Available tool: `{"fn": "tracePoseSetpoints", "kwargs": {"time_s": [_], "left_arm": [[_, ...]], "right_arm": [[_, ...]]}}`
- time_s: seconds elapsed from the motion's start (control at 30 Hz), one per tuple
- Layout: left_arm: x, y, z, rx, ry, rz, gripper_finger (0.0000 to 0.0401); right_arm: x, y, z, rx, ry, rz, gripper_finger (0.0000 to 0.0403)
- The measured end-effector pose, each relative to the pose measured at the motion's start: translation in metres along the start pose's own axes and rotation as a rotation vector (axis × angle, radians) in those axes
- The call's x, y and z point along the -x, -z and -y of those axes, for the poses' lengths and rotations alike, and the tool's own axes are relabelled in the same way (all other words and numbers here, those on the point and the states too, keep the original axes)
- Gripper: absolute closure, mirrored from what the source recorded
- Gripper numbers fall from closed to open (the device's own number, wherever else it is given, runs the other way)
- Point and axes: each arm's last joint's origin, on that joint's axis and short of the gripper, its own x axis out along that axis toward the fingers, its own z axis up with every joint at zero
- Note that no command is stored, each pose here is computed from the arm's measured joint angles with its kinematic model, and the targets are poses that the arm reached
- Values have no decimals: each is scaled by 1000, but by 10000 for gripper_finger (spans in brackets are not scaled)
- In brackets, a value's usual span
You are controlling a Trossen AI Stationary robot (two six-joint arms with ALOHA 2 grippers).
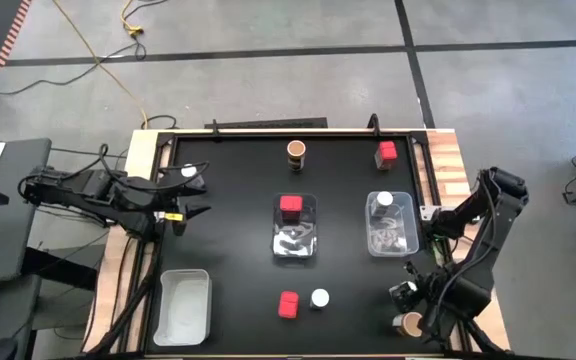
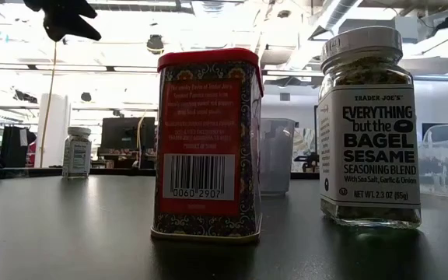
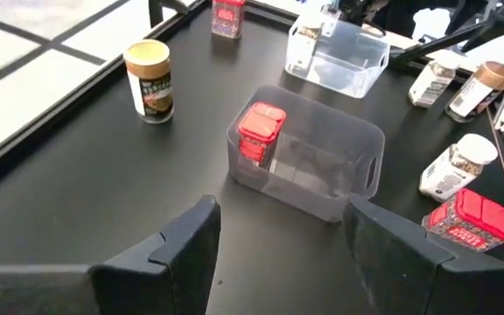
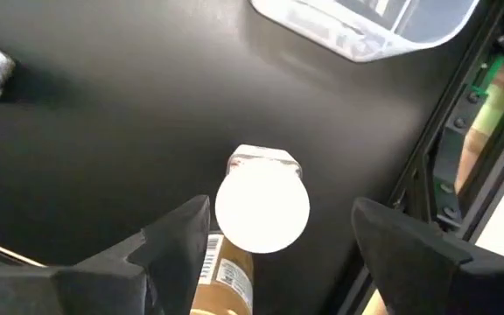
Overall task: Sort spices by type
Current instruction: Put the white seasoning bottle into the transparent bin
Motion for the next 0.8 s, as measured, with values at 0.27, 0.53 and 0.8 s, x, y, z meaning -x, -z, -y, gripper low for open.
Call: {"fn": "tracePoseSetpoints", "kwargs": {"time_s": [0.27, 0.53, 0.8], "left_arm": [[-1, 0, 1, 12, -4, -7, 170], [-1, 0, 1, 13, -5, -7, 170], [-1, 2, 0, 5, -13, -22, 170]], "right_arm": [[-22, 3, 0, -2, -5, -3, 97], [-51, 8, -1, -16, -53, -37, 97], [-64, 9, -3, 43, -51, -114, 102]]}}
